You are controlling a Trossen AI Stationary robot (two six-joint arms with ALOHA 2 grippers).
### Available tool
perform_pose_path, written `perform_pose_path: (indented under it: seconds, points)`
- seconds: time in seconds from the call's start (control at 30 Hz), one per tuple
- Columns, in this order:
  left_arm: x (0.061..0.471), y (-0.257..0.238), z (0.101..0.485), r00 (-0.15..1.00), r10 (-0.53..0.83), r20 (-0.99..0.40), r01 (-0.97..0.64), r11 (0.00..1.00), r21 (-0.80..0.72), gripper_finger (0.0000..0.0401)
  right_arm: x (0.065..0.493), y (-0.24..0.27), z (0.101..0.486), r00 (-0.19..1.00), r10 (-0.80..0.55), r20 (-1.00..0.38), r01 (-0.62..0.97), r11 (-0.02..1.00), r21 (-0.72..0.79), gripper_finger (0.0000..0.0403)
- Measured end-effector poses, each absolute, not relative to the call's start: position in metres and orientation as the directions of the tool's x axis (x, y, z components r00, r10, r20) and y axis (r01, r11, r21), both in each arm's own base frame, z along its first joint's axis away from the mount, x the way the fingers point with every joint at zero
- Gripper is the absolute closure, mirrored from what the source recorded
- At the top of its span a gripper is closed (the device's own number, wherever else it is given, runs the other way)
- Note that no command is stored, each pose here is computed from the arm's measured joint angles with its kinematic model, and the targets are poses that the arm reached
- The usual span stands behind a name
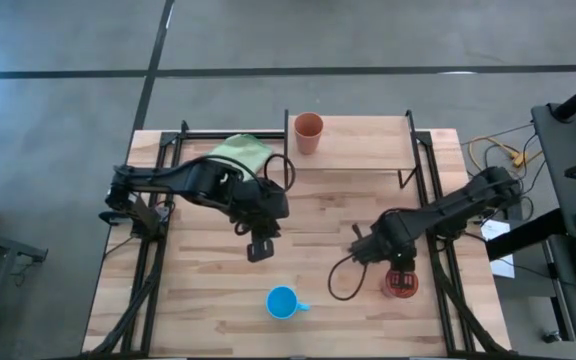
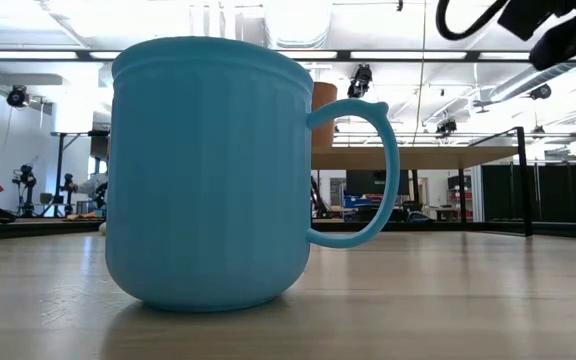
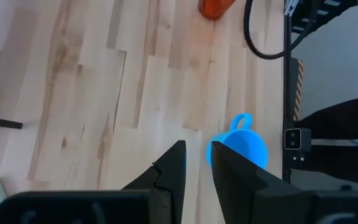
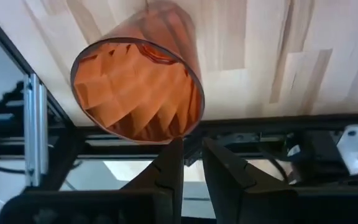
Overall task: Stack small to large cups/mugs on shelf
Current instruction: Put the brown cup on the shelf
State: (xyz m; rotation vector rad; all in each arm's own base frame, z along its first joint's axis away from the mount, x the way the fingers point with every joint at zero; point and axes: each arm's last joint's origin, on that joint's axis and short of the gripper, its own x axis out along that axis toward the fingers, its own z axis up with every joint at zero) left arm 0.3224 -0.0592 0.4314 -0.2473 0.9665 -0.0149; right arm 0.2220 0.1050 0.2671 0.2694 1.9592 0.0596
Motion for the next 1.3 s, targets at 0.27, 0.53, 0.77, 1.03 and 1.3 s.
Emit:
perform_pose_path:
  seconds: [0.27,0.53,0.77,1.03,1.3]
  points:
    - [0.313,-0.058,0.440,0.593,-0.127,-0.795,-0.092,0.970,-0.224,0.0340,0.231,0.109,0.259,-0.389,0.222,-0.894,0.152,0.973,0.176,0.0348]
    - [0.313,-0.057,0.440,0.592,-0.127,-0.796,-0.091,0.970,-0.223,0.0340,0.233,0.109,0.257,-0.359,0.181,-0.916,0.139,0.980,0.140,0.0348]
    - [0.313,-0.057,0.440,0.592,-0.127,-0.796,-0.091,0.971,-0.223,0.0340,0.235,0.110,0.258,-0.332,0.192,-0.924,0.177,0.974,0.139,0.0348]
    - [0.313,-0.057,0.440,0.591,-0.127,-0.797,-0.091,0.971,-0.222,0.0340,0.239,0.115,0.252,-0.311,0.189,-0.931,0.162,0.976,0.145,0.0348]
    - [0.313,-0.057,0.439,0.590,-0.127,-0.797,-0.091,0.971,-0.222,0.0340,0.240,0.115,0.249,-0.303,0.143,-0.942,0.146,0.984,0.102,0.0349]
